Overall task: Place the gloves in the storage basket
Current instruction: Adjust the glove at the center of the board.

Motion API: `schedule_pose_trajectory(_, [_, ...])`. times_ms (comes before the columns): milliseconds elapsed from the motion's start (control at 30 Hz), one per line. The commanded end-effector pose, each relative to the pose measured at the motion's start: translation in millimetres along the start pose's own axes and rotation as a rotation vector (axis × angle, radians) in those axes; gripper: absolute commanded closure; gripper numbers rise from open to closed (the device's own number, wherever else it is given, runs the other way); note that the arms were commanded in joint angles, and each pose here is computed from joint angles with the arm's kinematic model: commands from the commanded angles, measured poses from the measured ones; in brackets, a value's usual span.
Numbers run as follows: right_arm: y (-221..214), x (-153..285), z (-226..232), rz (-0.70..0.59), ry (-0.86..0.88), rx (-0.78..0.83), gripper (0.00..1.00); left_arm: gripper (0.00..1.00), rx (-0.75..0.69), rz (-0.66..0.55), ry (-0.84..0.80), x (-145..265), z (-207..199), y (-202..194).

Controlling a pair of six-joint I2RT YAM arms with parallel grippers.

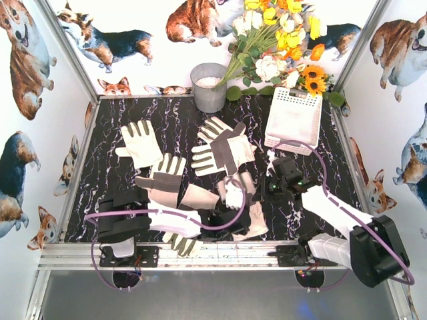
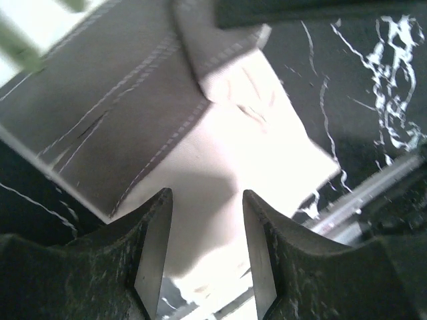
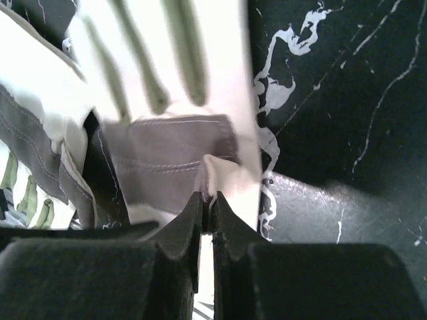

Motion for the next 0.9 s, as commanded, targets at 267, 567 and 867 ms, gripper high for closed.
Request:
schedule_pose_trajectory(267, [30.5, -16.9, 6.8, -0.041, 0.050, 0.074, 1.00, 0.60, 0.105, 0.003, 0.002, 14.5, -9.1, -37.1])
schedule_pose_trajectory(567, [37.3, 19.8, 17.3, -0.129, 0.046, 0.089, 0.60, 0.40, 0.093, -0.117, -0.006, 54.7, -14.7, 15.3])
schedule_pose_trajectory(867, [19.2, 45.8, 25.0, -0.107, 0.042, -0.034, 0.46, 0.41, 0.093, -0.170, 0.004, 56.3, 1.7, 73.1])
Point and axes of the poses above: each gripper's point midway between its finger pads, its own x axis back along the fingers, its own z axis along the line the jaws close on, y = z × x, the point moved 1 cm from there along x, back along the fingers, and after that the axes turned 12 degrees about x, right-handed, at the moved point
